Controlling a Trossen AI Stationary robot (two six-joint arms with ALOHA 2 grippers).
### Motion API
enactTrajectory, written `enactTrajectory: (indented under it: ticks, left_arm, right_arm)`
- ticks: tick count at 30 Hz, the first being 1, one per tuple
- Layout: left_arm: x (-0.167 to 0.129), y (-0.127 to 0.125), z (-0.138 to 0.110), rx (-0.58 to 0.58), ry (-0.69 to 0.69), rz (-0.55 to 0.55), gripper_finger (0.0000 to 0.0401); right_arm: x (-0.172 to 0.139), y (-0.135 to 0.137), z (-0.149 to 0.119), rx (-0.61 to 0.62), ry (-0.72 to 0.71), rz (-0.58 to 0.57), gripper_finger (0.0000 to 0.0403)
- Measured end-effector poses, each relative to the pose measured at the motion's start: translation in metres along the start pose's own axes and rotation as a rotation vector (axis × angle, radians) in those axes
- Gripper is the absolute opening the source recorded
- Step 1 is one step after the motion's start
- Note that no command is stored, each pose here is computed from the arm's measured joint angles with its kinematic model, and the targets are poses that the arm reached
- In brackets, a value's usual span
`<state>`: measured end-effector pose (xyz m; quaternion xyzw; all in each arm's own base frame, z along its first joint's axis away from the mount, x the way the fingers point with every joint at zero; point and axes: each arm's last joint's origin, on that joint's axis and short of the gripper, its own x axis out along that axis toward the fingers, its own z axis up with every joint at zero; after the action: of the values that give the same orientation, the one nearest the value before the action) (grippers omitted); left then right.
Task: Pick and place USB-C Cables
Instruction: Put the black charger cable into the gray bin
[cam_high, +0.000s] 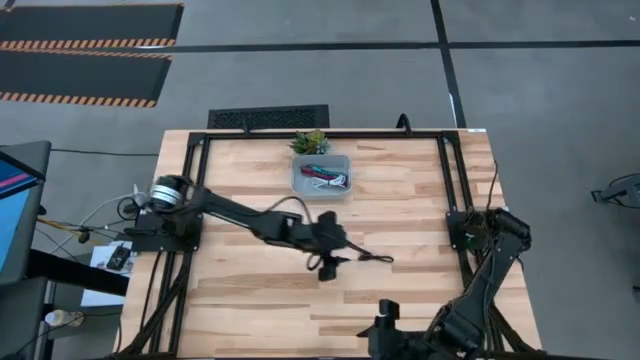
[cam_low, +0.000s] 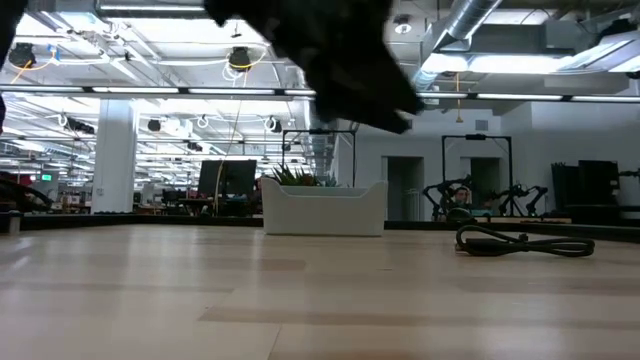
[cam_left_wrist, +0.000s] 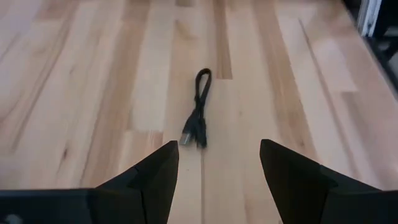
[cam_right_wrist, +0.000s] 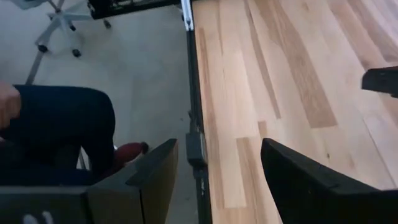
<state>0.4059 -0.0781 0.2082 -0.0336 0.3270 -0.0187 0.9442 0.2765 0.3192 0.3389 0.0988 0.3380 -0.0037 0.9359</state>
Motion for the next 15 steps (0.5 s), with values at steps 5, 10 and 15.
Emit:
enactTrajectory:
  ticks: [5,10,15]
  left_arm:
    - [0.040,-0.008,0.016,0.147,0.039,-0.004,0.0215]
    - [0.073,-0.009,0.022,0.240,0.074,0.002,0.0215]
    - [0.101,-0.003,0.016,0.263,0.099,0.019,0.0215]
  right_arm:
    - [-0.005,0.005,-0.007,0.010,0.010,0.008,0.0255]
    - [-0.006,0.006,-0.007,0.037,0.008,0.012,0.0255]
    - [-0.007,0.007,-0.008,0.060,0.005,0.017,0.0255]
